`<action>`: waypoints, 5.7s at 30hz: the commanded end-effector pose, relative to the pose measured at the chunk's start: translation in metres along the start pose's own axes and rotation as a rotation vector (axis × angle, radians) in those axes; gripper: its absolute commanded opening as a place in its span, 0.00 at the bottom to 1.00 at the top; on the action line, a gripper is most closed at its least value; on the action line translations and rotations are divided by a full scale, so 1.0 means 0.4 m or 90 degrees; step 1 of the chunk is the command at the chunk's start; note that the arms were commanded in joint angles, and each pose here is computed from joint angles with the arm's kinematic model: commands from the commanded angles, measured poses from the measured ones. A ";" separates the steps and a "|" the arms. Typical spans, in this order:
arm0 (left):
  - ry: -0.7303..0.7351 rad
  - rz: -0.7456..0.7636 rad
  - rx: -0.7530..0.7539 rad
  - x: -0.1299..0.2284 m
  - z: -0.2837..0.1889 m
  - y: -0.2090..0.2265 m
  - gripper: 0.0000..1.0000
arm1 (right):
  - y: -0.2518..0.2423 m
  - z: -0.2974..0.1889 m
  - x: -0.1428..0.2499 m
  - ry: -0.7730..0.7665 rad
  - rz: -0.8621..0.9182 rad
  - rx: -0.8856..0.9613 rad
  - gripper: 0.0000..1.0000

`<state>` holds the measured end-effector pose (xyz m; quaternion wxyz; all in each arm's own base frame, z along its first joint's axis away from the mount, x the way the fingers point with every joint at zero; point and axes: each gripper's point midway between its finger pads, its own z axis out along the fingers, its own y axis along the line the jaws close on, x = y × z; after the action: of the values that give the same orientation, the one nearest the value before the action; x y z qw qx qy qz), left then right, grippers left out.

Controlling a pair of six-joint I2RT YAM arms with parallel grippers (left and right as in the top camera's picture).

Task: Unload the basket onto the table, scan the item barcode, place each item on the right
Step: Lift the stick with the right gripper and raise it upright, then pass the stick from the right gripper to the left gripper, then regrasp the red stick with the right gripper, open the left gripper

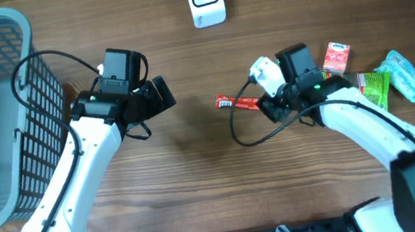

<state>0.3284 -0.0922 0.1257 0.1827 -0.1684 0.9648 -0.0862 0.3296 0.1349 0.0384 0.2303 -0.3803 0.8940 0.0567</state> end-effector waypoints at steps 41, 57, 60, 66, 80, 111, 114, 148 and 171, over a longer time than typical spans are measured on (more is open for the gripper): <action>-0.006 -0.009 -0.004 -0.005 -0.002 0.006 1.00 | 0.004 0.075 0.086 0.093 0.001 -0.012 0.50; -0.006 -0.009 -0.004 -0.005 -0.002 0.006 1.00 | -0.015 -0.056 -0.088 -0.027 0.276 -0.023 0.04; -0.006 -0.009 -0.004 -0.005 -0.002 0.006 1.00 | -0.010 -0.079 -0.104 -0.046 0.322 -0.032 0.04; -0.006 -0.009 -0.004 -0.005 -0.002 0.006 1.00 | 0.052 -0.084 -0.087 -0.019 0.287 -0.111 0.04; 0.060 -0.014 0.292 0.007 -0.052 -0.209 0.97 | 0.230 -0.204 -0.237 -0.147 0.297 -0.474 0.05; 0.161 0.012 0.525 0.044 -0.161 -0.334 0.04 | 0.315 -0.325 -0.335 -0.260 0.196 -0.660 0.58; 0.165 0.075 0.605 0.044 -0.204 -0.341 0.04 | 0.304 -0.398 -0.336 -0.304 0.155 -0.751 0.56; 0.145 0.213 0.801 0.040 -0.332 -0.389 0.04 | 0.370 -0.469 -0.382 -0.285 0.126 -0.838 0.37; 0.138 0.210 0.791 0.035 -0.326 -0.389 0.04 | 0.393 -0.386 -0.371 -0.270 0.177 -0.775 0.28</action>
<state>0.3117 -0.2290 0.2747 0.1482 0.1188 0.7635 -0.6172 0.2480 0.2989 0.2441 0.1228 -0.3148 0.6625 0.6685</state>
